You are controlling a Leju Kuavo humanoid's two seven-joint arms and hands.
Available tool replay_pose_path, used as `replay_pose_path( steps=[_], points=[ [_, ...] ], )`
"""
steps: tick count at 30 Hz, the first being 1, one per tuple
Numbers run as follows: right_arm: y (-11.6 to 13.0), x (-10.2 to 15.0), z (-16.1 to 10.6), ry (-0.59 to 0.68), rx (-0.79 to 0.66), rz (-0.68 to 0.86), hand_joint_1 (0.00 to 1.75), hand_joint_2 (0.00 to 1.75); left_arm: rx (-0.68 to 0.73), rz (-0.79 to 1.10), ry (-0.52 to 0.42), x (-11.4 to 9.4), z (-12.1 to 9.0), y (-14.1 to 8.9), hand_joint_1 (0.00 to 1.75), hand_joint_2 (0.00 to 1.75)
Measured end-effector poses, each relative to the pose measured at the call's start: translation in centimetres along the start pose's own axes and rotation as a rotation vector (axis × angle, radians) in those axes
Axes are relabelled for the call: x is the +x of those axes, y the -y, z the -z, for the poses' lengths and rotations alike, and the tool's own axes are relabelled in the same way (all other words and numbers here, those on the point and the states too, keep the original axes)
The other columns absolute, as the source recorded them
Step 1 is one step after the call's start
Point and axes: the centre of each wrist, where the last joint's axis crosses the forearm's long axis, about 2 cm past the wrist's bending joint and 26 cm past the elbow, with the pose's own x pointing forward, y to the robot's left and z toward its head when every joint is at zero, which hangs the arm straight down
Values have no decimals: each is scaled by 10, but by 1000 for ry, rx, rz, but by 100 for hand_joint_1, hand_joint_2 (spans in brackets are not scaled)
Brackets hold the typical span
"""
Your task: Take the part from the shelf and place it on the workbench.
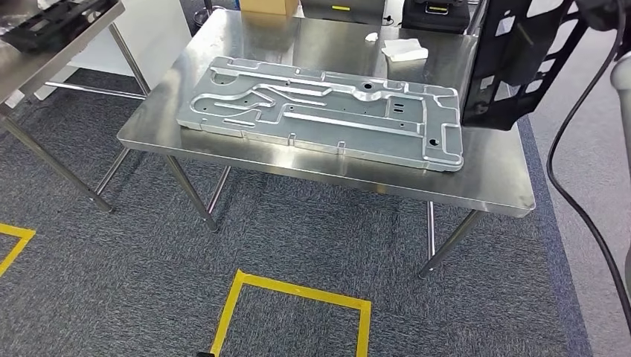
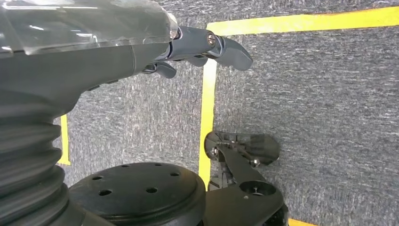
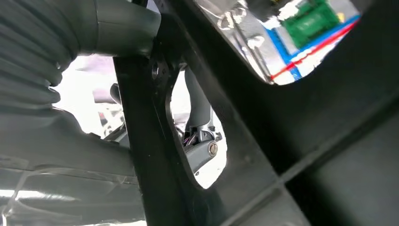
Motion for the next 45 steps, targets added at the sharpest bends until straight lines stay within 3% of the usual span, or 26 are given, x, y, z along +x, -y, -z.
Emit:
replay_pose_path(
  steps=[5,11,22,34,45],
  points=[
    [2,16,5,37,0,-3,175,175,-7,-32,-28,1,0,0,0,175],
    [-2,19,4,68,4,-9,175,175,-8,-16,-42,1,0,-1,0,175],
    [-7,-20,-12,41,20,-42,175,175,-8,17,-62,-6,0,-6,0,175],
    [-30,-35,-31,30,72,-37,175,175,2,4,-54,-4,1,-10,0,175],
    [-26,-47,-33,19,143,-19,175,175,34,-340,-72,0,3,-13,0,175]
  ],
)
